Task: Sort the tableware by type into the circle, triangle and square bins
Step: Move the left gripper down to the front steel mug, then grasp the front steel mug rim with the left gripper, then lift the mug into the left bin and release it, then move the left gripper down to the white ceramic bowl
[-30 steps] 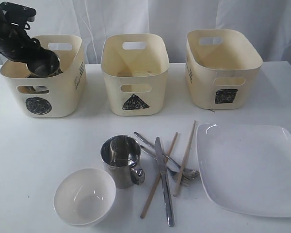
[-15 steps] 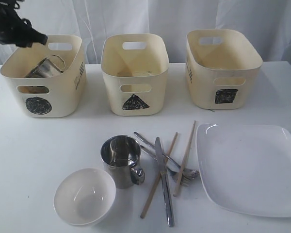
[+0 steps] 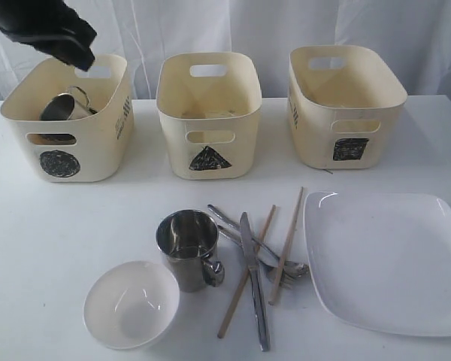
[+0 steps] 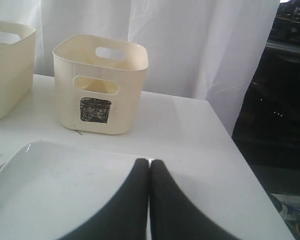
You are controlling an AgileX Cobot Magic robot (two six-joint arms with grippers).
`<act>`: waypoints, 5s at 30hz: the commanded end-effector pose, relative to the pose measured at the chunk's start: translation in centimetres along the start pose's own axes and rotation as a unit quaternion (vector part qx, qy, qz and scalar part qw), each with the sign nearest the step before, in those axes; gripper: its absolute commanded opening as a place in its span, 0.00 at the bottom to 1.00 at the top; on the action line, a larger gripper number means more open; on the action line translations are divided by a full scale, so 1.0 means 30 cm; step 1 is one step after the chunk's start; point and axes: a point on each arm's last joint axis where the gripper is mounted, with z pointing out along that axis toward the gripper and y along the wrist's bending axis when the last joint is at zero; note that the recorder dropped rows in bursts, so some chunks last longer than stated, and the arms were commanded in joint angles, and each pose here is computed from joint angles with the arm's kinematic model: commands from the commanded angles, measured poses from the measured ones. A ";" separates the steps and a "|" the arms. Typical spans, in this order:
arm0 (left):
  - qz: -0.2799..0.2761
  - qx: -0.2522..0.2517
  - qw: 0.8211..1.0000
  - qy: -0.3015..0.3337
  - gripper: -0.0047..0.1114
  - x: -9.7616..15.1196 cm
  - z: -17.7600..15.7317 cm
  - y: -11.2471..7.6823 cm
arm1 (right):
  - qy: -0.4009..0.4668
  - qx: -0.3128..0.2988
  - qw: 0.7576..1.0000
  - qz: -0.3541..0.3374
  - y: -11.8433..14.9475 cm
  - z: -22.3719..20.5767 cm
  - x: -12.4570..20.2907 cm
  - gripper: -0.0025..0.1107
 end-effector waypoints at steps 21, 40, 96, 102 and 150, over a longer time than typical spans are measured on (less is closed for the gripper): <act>0.042 0.144 0.981 0.120 0.47 0.165 0.369 -0.357 | -0.004 -0.001 1.000 0.002 0.001 0.000 0.003 0.02; 0.025 0.158 0.970 0.186 0.47 0.227 0.544 -0.362 | -0.004 -0.001 1.000 0.002 0.001 0.000 0.003 0.02; 0.015 -0.296 0.950 -0.097 0.04 -0.043 -0.064 0.212 | -0.004 -0.001 1.000 0.002 0.001 0.000 0.003 0.02; 0.013 -0.281 0.953 -0.110 0.04 -0.051 0.104 0.282 | -0.004 -0.001 1.000 0.002 0.001 0.000 0.003 0.02; -0.055 0.048 0.996 0.049 0.46 0.181 -0.076 -0.074 | -0.004 -0.001 1.000 0.002 0.001 0.000 0.003 0.02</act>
